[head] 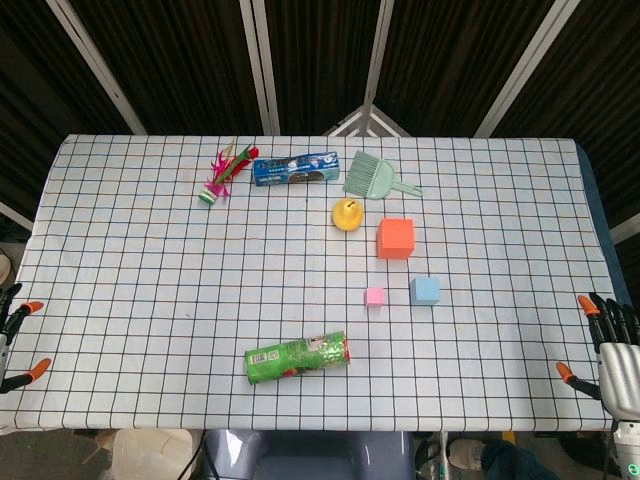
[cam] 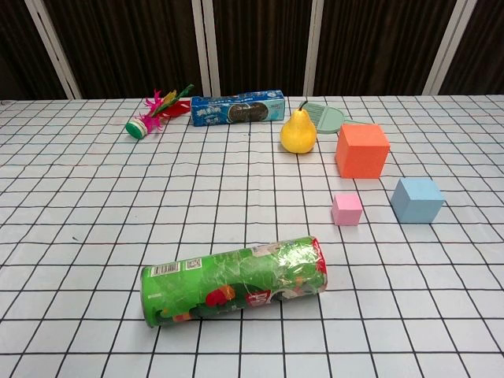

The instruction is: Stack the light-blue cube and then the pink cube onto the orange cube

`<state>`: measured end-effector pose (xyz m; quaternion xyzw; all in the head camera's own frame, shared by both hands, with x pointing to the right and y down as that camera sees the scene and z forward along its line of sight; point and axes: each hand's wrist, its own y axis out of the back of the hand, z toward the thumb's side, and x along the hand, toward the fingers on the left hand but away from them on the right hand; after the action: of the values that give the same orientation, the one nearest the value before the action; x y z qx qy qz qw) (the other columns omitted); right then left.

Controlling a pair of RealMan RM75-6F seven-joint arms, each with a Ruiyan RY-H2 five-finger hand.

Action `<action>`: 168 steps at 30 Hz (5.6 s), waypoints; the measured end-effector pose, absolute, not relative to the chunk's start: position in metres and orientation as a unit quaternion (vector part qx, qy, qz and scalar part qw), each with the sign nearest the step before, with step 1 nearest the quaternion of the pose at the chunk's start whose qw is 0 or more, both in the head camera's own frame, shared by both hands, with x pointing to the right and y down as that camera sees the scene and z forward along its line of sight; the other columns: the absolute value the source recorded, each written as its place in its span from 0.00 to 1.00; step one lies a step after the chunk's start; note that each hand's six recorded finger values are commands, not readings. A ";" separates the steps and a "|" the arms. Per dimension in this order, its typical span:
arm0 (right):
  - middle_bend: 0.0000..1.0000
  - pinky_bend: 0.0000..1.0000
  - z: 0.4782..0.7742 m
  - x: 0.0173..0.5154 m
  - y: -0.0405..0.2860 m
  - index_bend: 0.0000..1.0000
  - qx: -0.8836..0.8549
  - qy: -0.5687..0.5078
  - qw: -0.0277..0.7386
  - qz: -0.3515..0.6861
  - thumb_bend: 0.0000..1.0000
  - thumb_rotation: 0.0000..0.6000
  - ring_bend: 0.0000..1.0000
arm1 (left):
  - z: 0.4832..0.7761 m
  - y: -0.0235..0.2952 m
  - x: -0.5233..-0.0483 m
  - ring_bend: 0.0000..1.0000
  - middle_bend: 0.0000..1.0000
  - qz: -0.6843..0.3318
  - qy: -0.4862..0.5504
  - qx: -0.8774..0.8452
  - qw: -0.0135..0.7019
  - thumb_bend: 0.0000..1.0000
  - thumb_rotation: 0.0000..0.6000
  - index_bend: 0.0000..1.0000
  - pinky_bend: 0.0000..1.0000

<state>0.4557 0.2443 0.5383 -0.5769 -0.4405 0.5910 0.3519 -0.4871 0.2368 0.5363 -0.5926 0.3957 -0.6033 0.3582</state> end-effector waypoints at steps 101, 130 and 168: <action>0.07 0.00 0.708 0.282 0.130 0.37 -0.693 -0.293 0.283 0.594 0.24 1.00 0.03 | 0.538 0.231 -0.501 0.00 0.01 -0.618 0.411 -0.576 0.343 0.21 1.00 0.20 0.02; 0.07 0.00 0.702 0.282 0.127 0.42 -0.691 -0.295 0.287 0.594 0.37 1.00 0.03 | 0.539 0.231 -0.499 0.00 0.01 -0.619 0.406 -0.578 0.343 0.21 1.00 0.20 0.02; 0.07 0.00 0.633 0.186 0.024 0.42 -0.649 -0.292 0.357 0.605 0.38 1.00 0.03 | 0.541 0.228 -0.506 0.00 0.02 -0.625 0.412 -0.573 0.333 0.21 1.00 0.20 0.02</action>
<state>0.1855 0.0243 0.6335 -0.6490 -0.2923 0.6047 0.3573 -0.5063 0.2284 0.5410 -0.5734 0.4116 -0.6254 0.3327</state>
